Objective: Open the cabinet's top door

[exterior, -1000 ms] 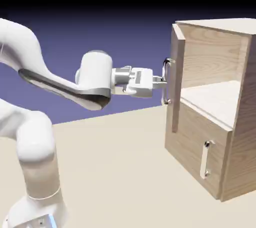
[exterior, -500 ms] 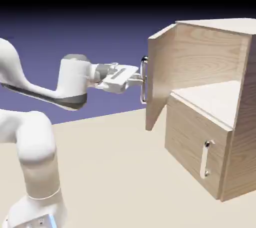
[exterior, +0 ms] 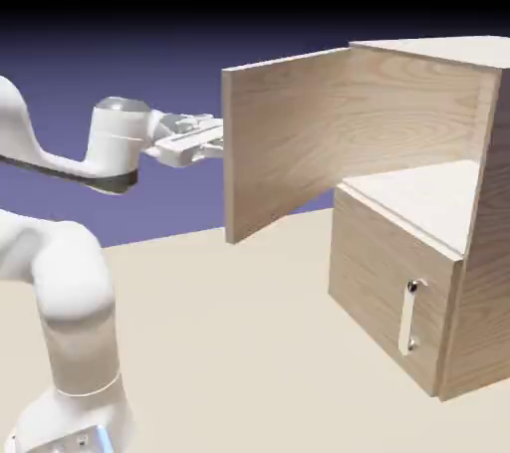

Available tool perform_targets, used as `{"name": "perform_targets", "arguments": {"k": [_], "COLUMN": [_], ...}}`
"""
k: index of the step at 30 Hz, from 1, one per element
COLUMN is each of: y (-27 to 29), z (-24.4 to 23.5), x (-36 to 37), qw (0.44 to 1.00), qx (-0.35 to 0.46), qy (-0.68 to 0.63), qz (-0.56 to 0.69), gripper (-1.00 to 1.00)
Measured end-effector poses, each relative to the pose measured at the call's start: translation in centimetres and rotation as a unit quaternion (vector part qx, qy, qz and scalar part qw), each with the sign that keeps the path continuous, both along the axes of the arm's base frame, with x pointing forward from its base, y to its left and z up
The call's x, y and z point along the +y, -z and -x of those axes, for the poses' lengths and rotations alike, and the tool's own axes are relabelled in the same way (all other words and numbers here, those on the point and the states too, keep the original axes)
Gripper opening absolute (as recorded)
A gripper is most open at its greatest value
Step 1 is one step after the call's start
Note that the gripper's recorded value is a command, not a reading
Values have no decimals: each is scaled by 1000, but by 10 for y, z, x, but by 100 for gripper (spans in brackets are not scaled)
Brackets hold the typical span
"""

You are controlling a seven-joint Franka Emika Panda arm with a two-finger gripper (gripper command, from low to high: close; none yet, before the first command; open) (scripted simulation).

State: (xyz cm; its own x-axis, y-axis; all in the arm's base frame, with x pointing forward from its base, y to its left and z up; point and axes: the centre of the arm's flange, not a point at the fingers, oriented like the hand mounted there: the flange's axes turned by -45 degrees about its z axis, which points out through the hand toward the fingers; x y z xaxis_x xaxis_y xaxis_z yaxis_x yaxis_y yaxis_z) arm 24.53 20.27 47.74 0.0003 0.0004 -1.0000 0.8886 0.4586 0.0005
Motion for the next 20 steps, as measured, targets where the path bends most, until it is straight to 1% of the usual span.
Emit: {"name": "perform_targets", "arguments": {"k": [8, 19, 20], "y": [0, 0, 0], "z": [-2, -20, -23], "x": [71, 147, 153], "qw": [995, 979, 977], "qx": [0, 0, 0], "qy": [98, 203, 212], "qz": [0, 0, 0], "gripper": [-100, -100, 100]}}
